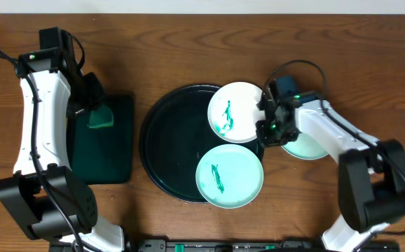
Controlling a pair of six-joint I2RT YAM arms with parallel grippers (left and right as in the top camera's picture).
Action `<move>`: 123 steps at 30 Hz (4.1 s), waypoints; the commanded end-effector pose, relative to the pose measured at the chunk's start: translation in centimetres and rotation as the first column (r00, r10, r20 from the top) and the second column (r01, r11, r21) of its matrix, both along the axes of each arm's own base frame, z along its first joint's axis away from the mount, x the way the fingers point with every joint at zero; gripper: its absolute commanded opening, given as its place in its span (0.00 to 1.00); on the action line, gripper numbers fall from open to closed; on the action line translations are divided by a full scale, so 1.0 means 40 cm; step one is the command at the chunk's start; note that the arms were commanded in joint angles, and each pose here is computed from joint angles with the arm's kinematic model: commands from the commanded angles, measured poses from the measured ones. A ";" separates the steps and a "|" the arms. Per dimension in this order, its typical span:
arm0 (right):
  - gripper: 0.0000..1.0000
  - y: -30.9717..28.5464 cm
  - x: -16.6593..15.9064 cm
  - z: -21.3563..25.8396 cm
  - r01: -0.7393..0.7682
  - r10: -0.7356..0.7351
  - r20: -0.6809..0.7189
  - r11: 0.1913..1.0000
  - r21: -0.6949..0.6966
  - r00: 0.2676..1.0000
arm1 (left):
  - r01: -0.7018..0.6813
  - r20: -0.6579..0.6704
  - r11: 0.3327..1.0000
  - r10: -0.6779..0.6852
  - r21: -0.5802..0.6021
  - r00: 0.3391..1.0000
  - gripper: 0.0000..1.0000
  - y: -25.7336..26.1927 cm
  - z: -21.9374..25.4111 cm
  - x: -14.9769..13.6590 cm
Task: Clean dirty plates on tray and stack at the side
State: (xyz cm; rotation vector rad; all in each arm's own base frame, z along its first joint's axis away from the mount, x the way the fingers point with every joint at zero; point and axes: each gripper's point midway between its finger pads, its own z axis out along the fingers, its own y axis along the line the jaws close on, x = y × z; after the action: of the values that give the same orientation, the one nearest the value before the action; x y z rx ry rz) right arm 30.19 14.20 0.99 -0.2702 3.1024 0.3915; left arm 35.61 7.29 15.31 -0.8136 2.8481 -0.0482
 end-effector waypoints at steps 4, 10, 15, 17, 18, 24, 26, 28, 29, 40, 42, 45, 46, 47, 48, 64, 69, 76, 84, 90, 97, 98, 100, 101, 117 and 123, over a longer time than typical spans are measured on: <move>0.15 -0.008 -0.007 -0.057 -0.012 0.011 -0.020 0.997 -0.074 1.000 | 0.019 0.000 1.000 -0.019 0.013 1.000 0.07 0.004 0.002 0.000; 0.01 -0.021 0.023 -0.057 0.010 -0.009 0.022 0.996 -0.085 1.000 | 0.019 0.001 1.000 -0.019 0.013 1.000 0.07 0.004 0.002 0.000; 0.01 -0.033 0.070 -0.051 0.052 -0.047 0.078 0.997 -0.062 0.996 | 0.019 0.003 1.000 -0.019 0.014 1.000 0.07 0.005 0.002 0.002; 0.01 -0.034 0.085 -0.046 0.062 -0.058 0.092 0.997 -0.042 0.994 | 0.019 0.005 1.000 -0.019 0.014 1.000 0.07 0.005 0.002 0.002; 0.01 -0.035 0.087 -0.045 0.064 -0.060 0.095 0.997 -0.041 0.994 | 0.018 0.004 1.000 -0.019 0.015 1.000 0.07 0.005 0.002 0.002; 0.11 -0.022 0.094 -0.020 0.053 -0.051 0.084 0.998 -0.019 0.995 | 0.018 0.008 1.000 -0.019 0.015 1.000 0.07 0.005 0.003 0.004; 0.18 -0.004 0.088 0.011 0.032 -0.033 0.052 0.999 0.018 0.998 | 0.018 0.008 1.000 -0.019 0.015 1.000 0.07 0.005 0.003 0.004; 0.24 0.007 0.078 0.050 0.017 -0.017 0.010 0.999 0.036 1.000 | 0.019 0.007 1.000 -0.019 0.014 1.000 0.07 0.005 0.003 0.004; 0.26 0.006 0.070 0.069 0.017 -0.017 -0.014 0.999 0.032 1.000 | 0.019 0.007 1.000 -0.019 0.014 1.000 0.07 0.005 0.003 0.004; 0.33 -0.015 -0.130 0.150 0.018 -0.022 -0.371 1.000 -0.013 0.928 | 0.022 0.003 1.000 -0.022 0.014 1.000 0.07 0.005 0.002 0.001; 0.33 -0.016 -0.161 0.140 0.004 -0.015 -0.407 1.000 -0.026 0.913 | 0.022 0.004 1.000 -0.022 0.014 1.000 0.07 0.005 0.002 0.002; 0.32 -0.008 -0.191 0.121 -0.022 0.006 -0.429 0.999 -0.034 0.903 | 0.022 0.004 1.000 -0.022 0.014 1.000 0.07 0.005 0.002 0.002; 0.32 -0.002 -0.197 0.112 -0.032 0.015 -0.428 0.999 -0.034 0.904 | 0.022 0.004 1.000 -0.022 0.014 1.000 0.07 0.005 0.002 0.002; 0.31 0.002 -0.199 0.105 -0.040 0.022 -0.424 0.999 -0.033 0.906 | 0.022 0.004 1.000 -0.022 0.014 1.000 0.07 0.005 0.002 0.002; 0.30 0.007 -0.200 0.099 -0.048 0.030 -0.417 0.998 -0.032 0.908 | 0.022 0.004 1.000 -0.022 0.014 1.000 0.07 0.005 0.002 0.002; 0.01 -0.013 -0.176 0.026 -0.077 0.021 -0.304 0.982 -0.174 0.952 | 0.022 0.004 1.000 -0.022 0.015 1.000 0.07 0.005 0.002 0.002; 0.01 0.027 -0.156 0.066 -0.150 0.116 -0.232 0.980 -0.133 0.966 | 0.022 0.003 1.000 -0.022 0.014 1.000 0.07 0.005 0.002 0.002; 0.01 0.221 -0.080 0.125 -0.219 0.220 -0.017 0.974 0.063 0.975 | 0.024 0.001 1.000 -0.024 0.013 1.000 0.07 0.002 0.002 0.000; 0.01 0.387 0.010 0.118 -0.113 0.086 0.155 0.978 0.173 0.984 | 0.055 -0.003 0.998 -0.055 0.010 0.998 0.07 -0.026 0.002 0.003; 0.01 0.393 -0.033 0.076 -0.047 0.037 0.088 0.993 0.110 0.995 | 0.090 0.006 0.996 -0.090 0.012 0.996 0.07 -0.057 0.003 0.013; 0.12 0.374 -0.034 0.049 0.018 -0.022 0.060 0.998 0.064 0.998 | 0.097 0.006 0.995 -0.097 0.012 0.995 0.07 -0.063 0.003 0.014; 0.15 0.375 -0.035 0.042 0.018 -0.021 0.056 0.998 0.061 0.998 | 0.097 0.006 0.995 -0.097 0.012 0.995 0.07 -0.063 0.003 0.014; 0.19 0.373 -0.034 0.022 0.020 -0.022 0.044 0.998 0.051 0.999 | 0.097 0.005 0.995 -0.097 0.013 0.995 0.07 -0.063 0.003 0.014; 0.20 0.373 -0.033 0.014 0.023 -0.025 0.035 0.998 0.055 0.999 | 0.104 0.006 0.995 -0.104 0.014 0.995 0.07 -0.063 0.003 0.014; 0.01 0.367 -0.002 -0.011 0.059 -0.059 0.002 0.994 0.097 0.998 | 0.137 0.007 0.988 -0.137 -0.072 0.991 0.07 -0.147 0.059 -0.081; 0.01 0.368 -0.008 -0.010 0.049 -0.049 -0.006 0.994 0.102 0.999 | 0.221 -0.103 0.970 -0.231 -0.101 0.967 0.07 -0.275 -0.085 -0.143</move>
State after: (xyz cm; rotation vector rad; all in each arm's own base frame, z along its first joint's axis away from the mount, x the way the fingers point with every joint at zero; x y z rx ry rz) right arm 29.38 28.74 0.65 -0.2024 3.0728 0.5314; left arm 31.82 -0.94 15.38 -0.5415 2.9481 -0.1510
